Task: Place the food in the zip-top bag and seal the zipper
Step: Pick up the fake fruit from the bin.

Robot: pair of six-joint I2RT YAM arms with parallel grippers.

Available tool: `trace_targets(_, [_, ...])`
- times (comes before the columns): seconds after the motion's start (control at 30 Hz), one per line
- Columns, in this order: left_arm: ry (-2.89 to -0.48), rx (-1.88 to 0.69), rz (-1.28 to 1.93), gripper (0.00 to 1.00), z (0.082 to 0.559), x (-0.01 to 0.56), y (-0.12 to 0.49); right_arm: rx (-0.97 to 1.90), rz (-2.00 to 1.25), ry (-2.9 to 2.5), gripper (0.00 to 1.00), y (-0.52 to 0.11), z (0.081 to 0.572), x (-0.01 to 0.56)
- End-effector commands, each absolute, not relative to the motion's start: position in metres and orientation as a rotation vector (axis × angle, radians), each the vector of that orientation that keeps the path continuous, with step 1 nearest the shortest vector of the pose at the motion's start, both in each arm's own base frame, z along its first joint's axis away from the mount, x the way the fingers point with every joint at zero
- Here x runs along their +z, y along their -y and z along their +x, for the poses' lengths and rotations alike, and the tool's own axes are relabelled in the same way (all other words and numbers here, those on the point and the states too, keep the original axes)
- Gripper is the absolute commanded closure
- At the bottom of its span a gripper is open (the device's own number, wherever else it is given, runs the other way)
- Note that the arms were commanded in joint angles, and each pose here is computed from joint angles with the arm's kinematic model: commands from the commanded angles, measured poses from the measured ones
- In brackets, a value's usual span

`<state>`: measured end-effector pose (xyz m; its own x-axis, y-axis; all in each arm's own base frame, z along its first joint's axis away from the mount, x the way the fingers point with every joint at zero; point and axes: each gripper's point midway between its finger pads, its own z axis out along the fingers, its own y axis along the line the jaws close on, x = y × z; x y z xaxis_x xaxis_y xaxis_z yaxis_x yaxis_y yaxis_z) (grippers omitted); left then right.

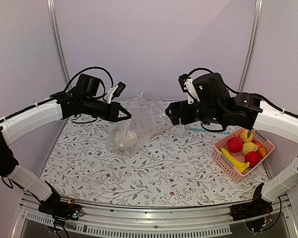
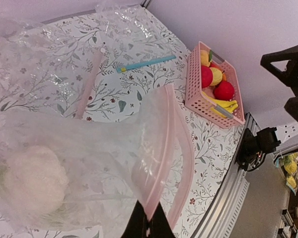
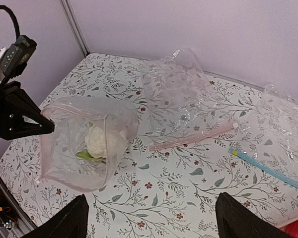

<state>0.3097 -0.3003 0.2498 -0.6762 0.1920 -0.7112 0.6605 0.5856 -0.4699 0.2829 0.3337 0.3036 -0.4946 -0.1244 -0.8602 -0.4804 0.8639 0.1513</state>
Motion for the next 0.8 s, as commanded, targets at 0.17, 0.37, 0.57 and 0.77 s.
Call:
trace_targets(0.17, [-2.191,-0.888,0.67,1.0,0.318,0.262,0.283,0.114,-0.049,-2.258,0.11,-0.168,0.279,0.255])
trace_targets(0.37, [-2.217,-0.851,0.652,1.0,0.314,0.251,0.273,-0.007,0.183,-2.423,0.1,-0.086,0.27,0.214])
trace_targets(0.57, [-2.231,-0.844,0.649,1.0,0.316,0.246,0.271,-0.113,0.33,-2.53,0.1,-0.036,0.27,0.172])
trace_targets(0.77, [-2.241,-0.853,0.647,1.0,0.314,0.242,0.271,-0.112,0.406,-2.617,0.12,-0.014,0.281,0.132])
